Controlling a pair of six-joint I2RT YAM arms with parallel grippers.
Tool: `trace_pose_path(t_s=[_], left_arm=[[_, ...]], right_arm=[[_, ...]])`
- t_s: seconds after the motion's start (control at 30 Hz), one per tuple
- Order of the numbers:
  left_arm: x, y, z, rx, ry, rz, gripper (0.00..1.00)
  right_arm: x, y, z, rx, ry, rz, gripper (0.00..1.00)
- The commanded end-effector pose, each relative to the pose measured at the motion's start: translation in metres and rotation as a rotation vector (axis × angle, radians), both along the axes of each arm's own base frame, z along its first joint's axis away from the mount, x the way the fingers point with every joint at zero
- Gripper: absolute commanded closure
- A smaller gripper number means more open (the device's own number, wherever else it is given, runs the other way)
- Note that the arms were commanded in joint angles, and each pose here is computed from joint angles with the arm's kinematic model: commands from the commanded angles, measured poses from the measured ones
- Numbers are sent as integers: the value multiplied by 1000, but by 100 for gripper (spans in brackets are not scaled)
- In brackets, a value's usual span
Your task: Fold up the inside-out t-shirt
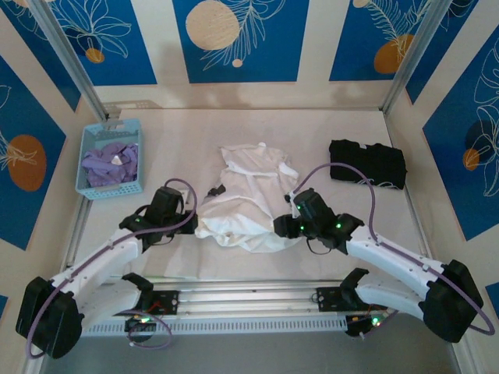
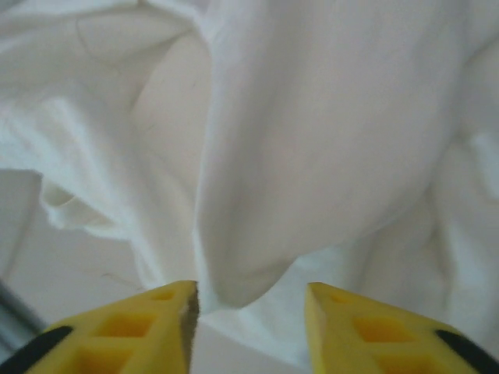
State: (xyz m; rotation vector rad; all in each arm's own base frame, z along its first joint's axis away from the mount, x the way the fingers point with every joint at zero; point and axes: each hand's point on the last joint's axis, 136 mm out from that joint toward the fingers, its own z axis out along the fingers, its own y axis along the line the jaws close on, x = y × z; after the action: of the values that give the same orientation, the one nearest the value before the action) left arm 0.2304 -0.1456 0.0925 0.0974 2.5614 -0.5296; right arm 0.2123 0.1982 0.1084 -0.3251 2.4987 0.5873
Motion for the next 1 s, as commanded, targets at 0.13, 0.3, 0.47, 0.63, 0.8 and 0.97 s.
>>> trace_pose_path(t_s=[0.13,0.3,0.47,0.63,0.8,0.97], left_arm=[[-4,-9,2,-44,33,-28,100],[-2,-10,5,-49,25,-29,100],[-4,-5,3,-28,28,-15,100],[-4,8,-9,40,39,22,100],[-3,-20,-10,-57,-11,-43,92],[18,-26,33,-43,-195,-72,57]], right_arm=[[64,39,22,-161,-195,152,49],[82,61,-13,-226,-106,219,46],[91,64,-28,-259,-48,199,60],[95,61,23,-96,-99,177,99],[81,67,93,342,-110,226,100],[72,64,121,505,-103,273,100]])
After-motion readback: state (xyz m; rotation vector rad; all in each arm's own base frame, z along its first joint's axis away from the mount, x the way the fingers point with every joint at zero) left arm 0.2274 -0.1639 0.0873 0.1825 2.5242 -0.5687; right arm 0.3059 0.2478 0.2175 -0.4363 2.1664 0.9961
